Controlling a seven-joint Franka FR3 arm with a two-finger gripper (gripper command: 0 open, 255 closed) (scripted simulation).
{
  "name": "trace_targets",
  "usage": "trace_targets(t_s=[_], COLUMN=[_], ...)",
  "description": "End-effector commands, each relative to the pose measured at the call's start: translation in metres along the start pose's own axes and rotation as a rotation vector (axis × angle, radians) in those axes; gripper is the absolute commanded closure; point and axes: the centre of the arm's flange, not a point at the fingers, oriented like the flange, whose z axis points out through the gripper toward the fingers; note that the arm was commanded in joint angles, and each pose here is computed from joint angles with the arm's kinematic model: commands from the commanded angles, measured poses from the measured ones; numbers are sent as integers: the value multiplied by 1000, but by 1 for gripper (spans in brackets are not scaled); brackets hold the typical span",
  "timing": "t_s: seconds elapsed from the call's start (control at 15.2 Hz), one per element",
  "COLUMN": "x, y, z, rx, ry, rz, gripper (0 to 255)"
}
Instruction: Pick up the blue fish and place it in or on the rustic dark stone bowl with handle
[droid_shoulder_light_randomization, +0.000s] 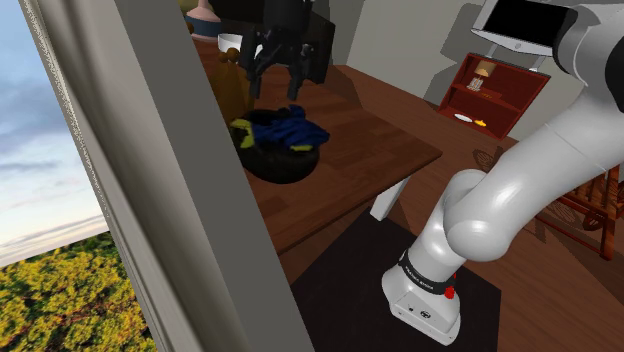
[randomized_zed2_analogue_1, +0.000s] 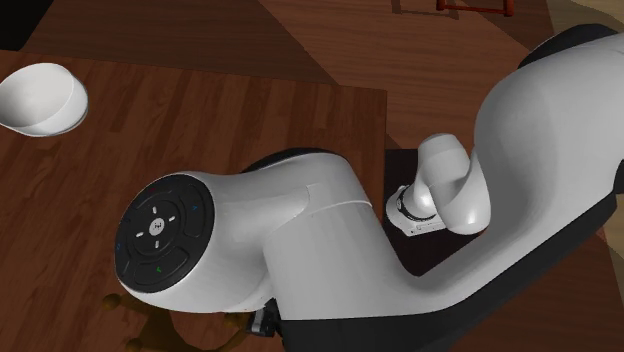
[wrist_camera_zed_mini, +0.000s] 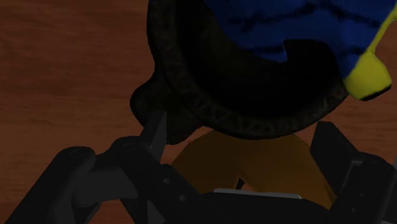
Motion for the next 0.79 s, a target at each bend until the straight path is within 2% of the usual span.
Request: trace_targets(t_s=[0.0, 0.2, 0.73], x=[0, 0, 0], y=[0, 0, 0], z=[-13, -50, -50], rx=[0, 0, 0], ry=[0, 0, 0], rz=[0, 0, 0], gripper=[0, 0, 0])
